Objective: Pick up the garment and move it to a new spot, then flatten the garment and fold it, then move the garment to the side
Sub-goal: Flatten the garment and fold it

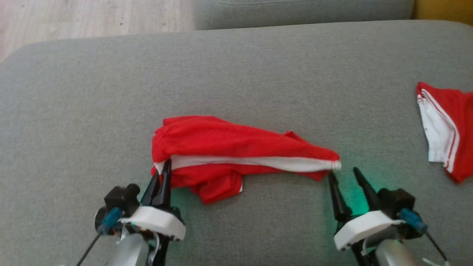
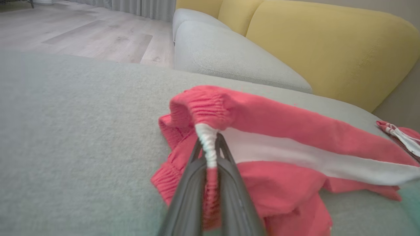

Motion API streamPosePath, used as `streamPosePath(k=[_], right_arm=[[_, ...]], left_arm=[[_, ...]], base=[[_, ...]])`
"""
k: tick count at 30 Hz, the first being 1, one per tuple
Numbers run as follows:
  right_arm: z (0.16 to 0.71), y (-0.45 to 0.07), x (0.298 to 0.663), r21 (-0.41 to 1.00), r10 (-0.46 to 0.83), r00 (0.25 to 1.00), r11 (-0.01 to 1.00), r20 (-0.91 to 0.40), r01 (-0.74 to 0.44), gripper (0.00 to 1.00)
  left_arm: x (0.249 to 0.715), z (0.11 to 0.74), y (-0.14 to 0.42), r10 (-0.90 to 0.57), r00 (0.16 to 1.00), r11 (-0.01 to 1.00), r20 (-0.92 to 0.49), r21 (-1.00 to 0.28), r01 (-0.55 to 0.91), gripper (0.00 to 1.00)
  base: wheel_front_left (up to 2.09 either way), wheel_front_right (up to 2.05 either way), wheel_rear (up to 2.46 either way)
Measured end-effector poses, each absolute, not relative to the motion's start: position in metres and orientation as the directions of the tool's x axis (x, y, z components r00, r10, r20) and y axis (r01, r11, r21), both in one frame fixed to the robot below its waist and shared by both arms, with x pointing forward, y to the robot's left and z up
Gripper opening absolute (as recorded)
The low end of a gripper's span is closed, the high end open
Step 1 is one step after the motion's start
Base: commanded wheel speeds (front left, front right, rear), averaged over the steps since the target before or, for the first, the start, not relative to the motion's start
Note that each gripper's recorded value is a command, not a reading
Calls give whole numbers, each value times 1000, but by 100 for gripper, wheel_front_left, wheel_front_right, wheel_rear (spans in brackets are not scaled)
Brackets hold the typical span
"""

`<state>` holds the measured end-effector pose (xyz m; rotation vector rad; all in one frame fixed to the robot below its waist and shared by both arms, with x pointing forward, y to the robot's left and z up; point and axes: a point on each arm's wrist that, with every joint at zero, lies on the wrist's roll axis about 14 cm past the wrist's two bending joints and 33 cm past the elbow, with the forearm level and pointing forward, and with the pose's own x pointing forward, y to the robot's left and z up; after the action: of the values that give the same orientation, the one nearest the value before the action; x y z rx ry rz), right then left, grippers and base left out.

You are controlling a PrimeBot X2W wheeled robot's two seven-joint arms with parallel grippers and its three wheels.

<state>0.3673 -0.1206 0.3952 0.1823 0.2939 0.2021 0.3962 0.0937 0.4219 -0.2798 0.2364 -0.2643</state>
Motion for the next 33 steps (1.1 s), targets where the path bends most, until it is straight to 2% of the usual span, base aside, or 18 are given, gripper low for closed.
streamPosePath(k=[4, 18, 19, 21, 23, 24, 25, 29, 33], right_arm=[[385, -101, 364, 245, 280, 913, 946, -297, -211, 100], [390, -84, 377, 227, 333, 901, 934, -279, -275, 100], [390, -83, 377, 228, 336, 900, 933, -279, -278, 93], [390, -81, 376, 229, 345, 896, 930, -279, -286, 51], [391, -78, 375, 235, 352, 894, 927, -277, -293, 27], [391, -78, 375, 237, 353, 895, 926, -275, -292, 8], [393, -78, 376, 241, 351, 897, 926, -269, -291, 0], [407, -78, 380, 244, 348, 910, 925, -226, -293, 0], [439, -81, 386, 249, 333, 934, 922, -127, -295, 0]], left_arm=[[390, 411, 105, -255, 941, 936, -225, -301, 182, 0], [392, 406, 103, -261, 936, 934, -235, -308, 183, 0], [392, 405, 103, -261, 936, 934, -236, -308, 183, 0], [392, 405, 103, -261, 936, 934, -235, -308, 183, 0], [392, 406, 103, -261, 936, 934, -235, -308, 183, 0], [392, 406, 103, -261, 937, 934, -234, -307, 183, 0], [392, 407, 103, -261, 937, 934, -232, -307, 184, 0], [393, 413, 103, -261, 941, 933, -215, -305, 189, 0], [396, 434, 104, -255, 955, 933, -152, -298, 201, 0]], base=[[0, 0, 0], [0, 0, 0], [0, 0, 0], [0, 0, 0], [0, 0, 0], [0, 0, 0], [0, 0, 0], [0, 0, 0], [0, 0, 0]])
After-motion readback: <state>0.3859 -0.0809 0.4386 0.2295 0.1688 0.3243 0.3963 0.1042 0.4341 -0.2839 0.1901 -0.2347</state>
